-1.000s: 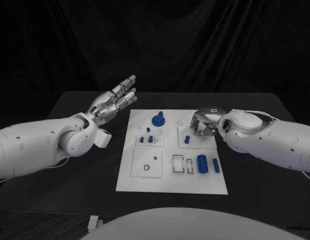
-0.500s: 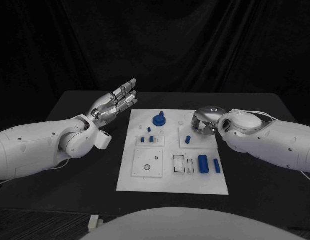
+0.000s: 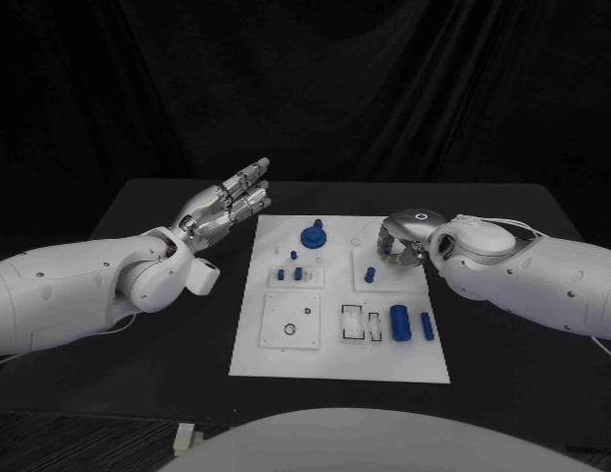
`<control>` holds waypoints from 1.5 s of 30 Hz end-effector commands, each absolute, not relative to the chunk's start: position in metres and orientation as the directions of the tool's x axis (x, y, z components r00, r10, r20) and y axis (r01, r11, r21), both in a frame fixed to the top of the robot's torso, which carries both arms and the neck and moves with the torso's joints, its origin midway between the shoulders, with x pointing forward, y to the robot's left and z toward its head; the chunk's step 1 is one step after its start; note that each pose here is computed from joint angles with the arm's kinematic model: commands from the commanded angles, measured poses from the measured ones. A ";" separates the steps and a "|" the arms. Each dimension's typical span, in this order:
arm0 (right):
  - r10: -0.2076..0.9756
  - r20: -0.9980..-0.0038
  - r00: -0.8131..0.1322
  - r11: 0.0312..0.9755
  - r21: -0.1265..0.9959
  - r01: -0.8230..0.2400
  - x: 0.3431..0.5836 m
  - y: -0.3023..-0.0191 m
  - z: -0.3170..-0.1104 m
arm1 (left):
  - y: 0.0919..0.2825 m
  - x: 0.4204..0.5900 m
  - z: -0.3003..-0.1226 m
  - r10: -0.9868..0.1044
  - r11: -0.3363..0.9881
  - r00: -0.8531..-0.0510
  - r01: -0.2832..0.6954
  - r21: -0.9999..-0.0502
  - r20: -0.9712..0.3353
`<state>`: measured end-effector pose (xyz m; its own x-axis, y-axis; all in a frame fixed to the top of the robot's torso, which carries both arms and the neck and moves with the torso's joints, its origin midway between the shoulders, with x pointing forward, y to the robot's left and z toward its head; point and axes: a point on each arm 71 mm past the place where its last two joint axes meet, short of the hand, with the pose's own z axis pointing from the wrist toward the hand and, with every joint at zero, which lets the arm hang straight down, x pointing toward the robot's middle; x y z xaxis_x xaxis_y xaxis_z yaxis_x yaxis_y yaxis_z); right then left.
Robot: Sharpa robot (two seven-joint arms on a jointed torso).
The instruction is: Assemble the parts on the task board
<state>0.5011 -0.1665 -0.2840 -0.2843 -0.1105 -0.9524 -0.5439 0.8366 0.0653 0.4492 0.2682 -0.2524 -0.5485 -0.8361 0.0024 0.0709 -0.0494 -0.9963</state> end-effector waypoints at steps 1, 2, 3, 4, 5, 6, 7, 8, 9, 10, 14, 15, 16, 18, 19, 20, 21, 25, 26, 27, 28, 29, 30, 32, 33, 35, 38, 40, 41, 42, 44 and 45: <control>-0.137 -0.940 -0.314 0.843 0.055 -0.535 0.498 -0.169 -0.292 | 0.267 0.448 -0.249 -0.829 -0.096 -0.559 0.107 -0.990 0.020; -0.138 -0.939 -0.314 0.843 0.055 -0.535 0.498 -0.169 -0.292 | 0.266 0.448 -0.249 -0.829 -0.096 -0.559 0.106 -0.990 0.021; -0.139 -0.939 -0.316 0.844 0.055 -0.534 0.498 -0.170 -0.292 | 0.266 0.448 -0.249 -0.829 -0.096 -0.559 0.106 -0.990 0.021; -0.139 -0.938 -0.316 0.844 0.055 -0.534 0.498 -0.170 -0.292 | 0.266 0.448 -0.249 -0.829 -0.096 -0.559 0.106 -0.990 0.021; -0.140 -0.938 -0.317 0.844 0.055 -0.534 0.498 -0.170 -0.292 | 0.266 0.448 -0.249 -0.828 -0.096 -0.560 0.105 -0.990 0.021; -0.141 -0.938 -0.318 0.844 0.054 -0.534 0.498 -0.170 -0.292 | 0.266 0.448 -0.250 -0.828 -0.096 -0.560 0.105 -0.990 0.021; -0.141 -0.938 -0.318 0.844 0.055 -0.534 0.498 -0.170 -0.292 | 0.266 0.448 -0.250 -0.828 -0.096 -0.560 0.104 -0.990 0.022; -0.141 -0.938 -0.318 0.844 0.054 -0.534 0.498 -0.170 -0.292 | 0.266 0.448 -0.250 -0.828 -0.096 -0.560 0.104 -0.990 0.022; -0.141 -0.938 -0.318 0.844 0.054 -0.534 0.498 -0.170 -0.292 | 0.266 0.448 -0.250 -0.828 -0.096 -0.560 0.104 -0.990 0.022; -0.141 -0.937 -0.318 0.844 0.054 -0.534 0.498 -0.170 -0.293 | 0.266 0.448 -0.250 -0.828 -0.096 -0.561 0.103 -0.990 0.022; -0.143 -0.936 -0.321 0.845 0.053 -0.533 0.498 -0.170 -0.293 | 0.266 0.448 -0.250 -0.827 -0.096 -0.561 0.101 -0.990 0.023; -0.144 -0.936 -0.321 0.845 0.053 -0.532 0.498 -0.170 -0.293 | 0.266 0.448 -0.250 -0.827 -0.096 -0.562 0.101 -0.990 0.023; -0.144 -0.936 -0.322 0.846 0.052 -0.531 0.498 -0.170 -0.293 | 0.266 0.448 -0.250 -0.827 -0.096 -0.562 0.100 -0.990 0.023; -0.146 -0.935 -0.324 0.846 0.051 -0.530 0.498 -0.170 -0.293 | 0.266 0.448 -0.251 -0.826 -0.097 -0.563 0.098 -0.990 0.025; -0.146 -0.935 -0.324 0.846 0.051 -0.530 0.499 -0.170 -0.293 | 0.266 0.448 -0.251 -0.826 -0.097 -0.564 0.098 -0.990 0.025; -0.146 -0.935 -0.324 0.846 0.051 -0.530 0.499 -0.171 -0.293 | 0.266 0.448 -0.251 -0.826 -0.096 -0.564 0.098 -0.991 0.025; -0.146 -0.935 -0.324 0.847 0.051 -0.530 0.499 -0.171 -0.293 | 0.266 0.448 -0.251 -0.826 -0.096 -0.564 0.097 -0.991 0.025; -0.143 -0.936 -0.321 0.848 0.051 -0.528 0.499 -0.171 -0.293 | 0.266 0.448 -0.251 -0.826 -0.096 -0.564 0.096 -0.991 0.025; -0.143 -0.937 -0.320 0.848 0.051 -0.527 0.499 -0.172 -0.293 | 0.266 0.448 -0.251 -0.826 -0.095 -0.564 0.096 -0.991 0.025; -0.142 -0.937 -0.319 0.849 0.050 -0.526 0.499 -0.172 -0.293 | 0.266 0.448 -0.251 -0.826 -0.095 -0.563 0.095 -0.991 0.025; -0.142 -0.937 -0.319 0.849 0.050 -0.526 0.499 -0.172 -0.293 | 0.266 0.448 -0.252 -0.826 -0.095 -0.563 0.095 -0.991 0.025; -0.142 -0.937 -0.319 0.849 0.050 -0.526 0.499 -0.172 -0.293 | 0.266 0.448 -0.252 -0.826 -0.095 -0.563 0.095 -0.991 0.025; -0.143 -0.937 -0.320 0.850 0.050 -0.525 0.499 -0.173 -0.293 | 0.266 0.448 -0.252 -0.826 -0.094 -0.563 0.094 -0.991 0.025; -0.145 -0.936 -0.322 0.851 0.048 -0.523 0.499 -0.173 -0.293 | 0.266 0.448 -0.252 -0.826 -0.094 -0.563 0.093 -0.991 0.025; -0.146 -0.935 -0.324 0.852 0.048 -0.522 0.499 -0.173 -0.293 | 0.266 0.448 -0.252 -0.826 -0.094 -0.563 0.093 -0.991 0.025; -0.147 -0.934 -0.326 0.853 0.047 -0.520 0.499 -0.174 -0.294 | 0.265 0.448 -0.252 -0.825 -0.095 -0.565 0.091 -0.991 0.027; -0.149 -0.933 -0.328 0.855 0.046 -0.517 0.499 -0.175 -0.294 | 0.264 0.447 -0.252 -0.822 -0.097 -0.568 0.088 -0.991 0.030; -0.149 -0.933 -0.329 0.855 0.046 -0.517 0.499 -0.176 -0.294 | 0.264 0.447 -0.252 -0.821 -0.098 -0.569 0.087 -0.991 0.031; -0.149 -0.933 -0.328 0.855 0.046 -0.517 0.499 -0.176 -0.294 | 0.264 0.447 -0.253 -0.821 -0.098 -0.570 0.087 -0.991 0.031; -0.148 -0.933 -0.328 0.854 0.046 -0.517 0.499 -0.176 -0.294 | 0.264 0.447 -0.253 -0.821 -0.098 -0.570 0.087 -0.991 0.031; -0.148 -0.933 -0.328 0.854 0.047 -0.519 0.499 -0.175 -0.294 | 0.264 0.447 -0.253 -0.821 -0.097 -0.569 0.087 -0.992 0.031; -0.147 -0.933 -0.327 0.853 0.047 -0.519 0.499 -0.175 -0.294 | 0.264 0.448 -0.253 -0.822 -0.097 -0.569 0.086 -0.992 0.031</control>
<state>0.5022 -0.1705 -0.2841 -0.2876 -0.1138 -0.9510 -0.5358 0.8421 0.0613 0.4483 0.2651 -0.2556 -0.5623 -0.8268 0.0158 0.0595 -0.0595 -0.9965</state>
